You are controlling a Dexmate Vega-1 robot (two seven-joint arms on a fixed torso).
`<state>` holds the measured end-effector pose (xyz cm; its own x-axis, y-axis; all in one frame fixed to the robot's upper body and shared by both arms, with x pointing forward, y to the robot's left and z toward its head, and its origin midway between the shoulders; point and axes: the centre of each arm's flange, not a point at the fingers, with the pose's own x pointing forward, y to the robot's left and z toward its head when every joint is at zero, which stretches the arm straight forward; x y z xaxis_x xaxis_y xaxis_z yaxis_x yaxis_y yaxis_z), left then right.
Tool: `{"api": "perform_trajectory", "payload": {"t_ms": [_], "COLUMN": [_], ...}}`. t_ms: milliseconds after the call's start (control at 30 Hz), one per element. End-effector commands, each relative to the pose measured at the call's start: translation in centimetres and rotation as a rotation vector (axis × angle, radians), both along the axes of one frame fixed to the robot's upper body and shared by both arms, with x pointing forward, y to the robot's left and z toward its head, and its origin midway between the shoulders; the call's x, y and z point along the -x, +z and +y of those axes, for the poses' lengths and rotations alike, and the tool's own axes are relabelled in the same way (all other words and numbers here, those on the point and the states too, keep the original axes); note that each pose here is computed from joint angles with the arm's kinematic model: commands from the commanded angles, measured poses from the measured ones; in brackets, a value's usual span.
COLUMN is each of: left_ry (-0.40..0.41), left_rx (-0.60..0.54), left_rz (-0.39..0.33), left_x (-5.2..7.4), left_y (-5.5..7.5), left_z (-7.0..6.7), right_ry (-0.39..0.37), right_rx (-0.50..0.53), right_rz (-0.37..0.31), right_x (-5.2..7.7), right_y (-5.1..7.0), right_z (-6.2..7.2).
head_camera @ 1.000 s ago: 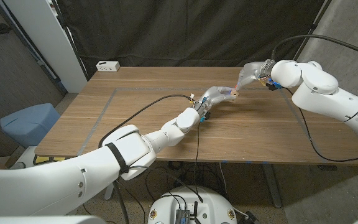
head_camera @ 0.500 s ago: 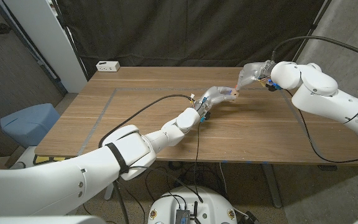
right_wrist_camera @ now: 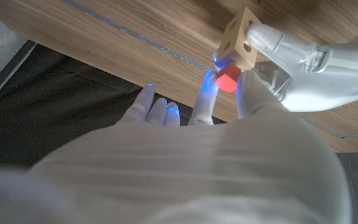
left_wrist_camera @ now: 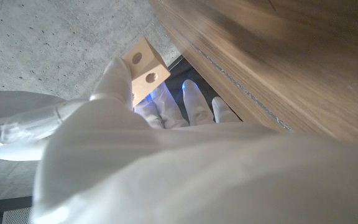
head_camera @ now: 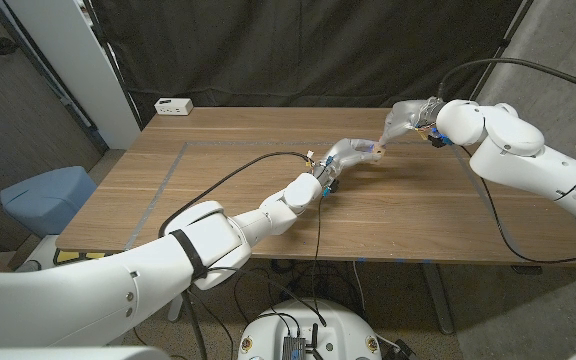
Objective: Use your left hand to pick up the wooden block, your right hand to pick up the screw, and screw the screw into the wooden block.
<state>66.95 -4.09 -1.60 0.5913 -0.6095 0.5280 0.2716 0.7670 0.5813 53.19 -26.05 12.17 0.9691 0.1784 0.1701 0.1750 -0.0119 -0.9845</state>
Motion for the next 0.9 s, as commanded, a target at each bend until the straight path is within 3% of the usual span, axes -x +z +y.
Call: {"api": "perform_trajectory", "payload": {"t_ms": [33,900], "left_ry": [-0.006,-0.009], "left_rx": [0.001,0.004], "left_rz": [-0.002,-0.006], "left_x": [0.14,0.22], "left_y": [-0.07,-0.25], "left_z": [-0.17,0.01], "right_ry": [-0.009,-0.057], "right_rx": [0.008,0.042], "right_rz": [-0.017,-0.047], "right_x": [-0.1,-0.18], "right_y": [-0.15,-0.43], "right_z": [0.21,0.58]}}
